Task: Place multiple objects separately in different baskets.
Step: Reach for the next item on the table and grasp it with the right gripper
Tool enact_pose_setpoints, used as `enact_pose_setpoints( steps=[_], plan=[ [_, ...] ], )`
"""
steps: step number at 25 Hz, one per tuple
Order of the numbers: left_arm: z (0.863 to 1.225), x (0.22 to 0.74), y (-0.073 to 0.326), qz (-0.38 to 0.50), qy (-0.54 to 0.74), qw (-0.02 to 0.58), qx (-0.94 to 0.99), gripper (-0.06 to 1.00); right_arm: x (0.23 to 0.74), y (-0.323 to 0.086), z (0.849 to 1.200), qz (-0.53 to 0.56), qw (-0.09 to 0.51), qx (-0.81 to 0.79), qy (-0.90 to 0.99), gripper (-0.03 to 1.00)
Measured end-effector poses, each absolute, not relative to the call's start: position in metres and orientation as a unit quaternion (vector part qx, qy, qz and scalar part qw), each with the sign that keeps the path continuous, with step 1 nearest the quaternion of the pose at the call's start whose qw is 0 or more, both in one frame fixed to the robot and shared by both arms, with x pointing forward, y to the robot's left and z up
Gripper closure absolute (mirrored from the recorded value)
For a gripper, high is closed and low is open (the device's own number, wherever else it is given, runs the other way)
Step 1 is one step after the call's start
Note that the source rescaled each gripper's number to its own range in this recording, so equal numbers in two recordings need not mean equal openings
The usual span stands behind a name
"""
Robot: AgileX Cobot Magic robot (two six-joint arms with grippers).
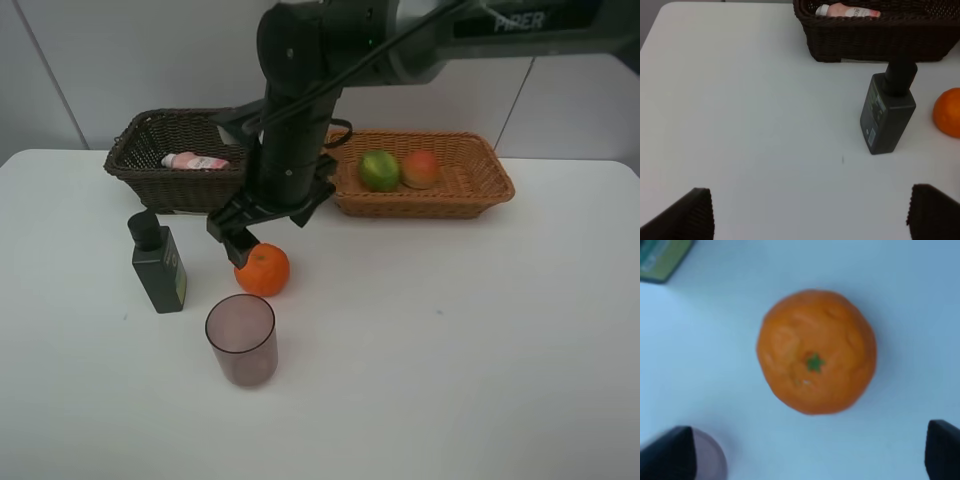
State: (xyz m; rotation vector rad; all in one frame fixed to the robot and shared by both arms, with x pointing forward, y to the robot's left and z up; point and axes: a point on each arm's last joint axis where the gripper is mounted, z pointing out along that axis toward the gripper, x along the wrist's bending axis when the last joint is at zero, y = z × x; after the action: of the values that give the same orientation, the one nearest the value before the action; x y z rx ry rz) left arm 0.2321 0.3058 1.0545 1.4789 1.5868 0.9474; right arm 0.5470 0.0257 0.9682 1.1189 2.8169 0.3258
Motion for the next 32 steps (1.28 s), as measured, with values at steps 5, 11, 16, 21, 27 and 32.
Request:
enact_pose_setpoints(
  steps=[5, 11, 16, 21, 27, 32],
  plan=[
    [1.055, 0.232, 0.306, 0.371, 0.621, 0.378, 0.579, -0.06, 0.548, 0.037, 0.954, 0.130, 0.051, 0.428, 0.893, -0.03],
    [1.055, 0.232, 0.306, 0.371, 0.621, 0.378, 0.579, -0.06, 0.554, 0.039, 0.931, 0.116, 0.069, 0.462, 0.876, -0.03],
    [1.055, 0.232, 0.306, 0.371, 0.621, 0.378, 0.579, -0.06, 0.558, 0.041, 0.919, 0.118, 0.084, 0.458, 0.877, -0.03],
    [1.055, 0.232, 0.306, 0.371, 0.621, 0.378, 0.579, -0.06, 0.560, 0.043, 0.913, 0.122, 0.086, 0.457, 0.877, -0.03],
    [1.055, 0.232, 0.306, 0.371, 0.621, 0.378, 0.579, -0.06, 0.562, 0.045, 0.914, 0.138, 0.090, 0.454, 0.876, -0.03],
    [1.055, 0.232, 0.306, 0.371, 0.621, 0.378, 0.579, -0.06, 0.562, 0.045, 0.907, 0.133, 0.088, 0.454, 0.877, -0.03]
  ],
)
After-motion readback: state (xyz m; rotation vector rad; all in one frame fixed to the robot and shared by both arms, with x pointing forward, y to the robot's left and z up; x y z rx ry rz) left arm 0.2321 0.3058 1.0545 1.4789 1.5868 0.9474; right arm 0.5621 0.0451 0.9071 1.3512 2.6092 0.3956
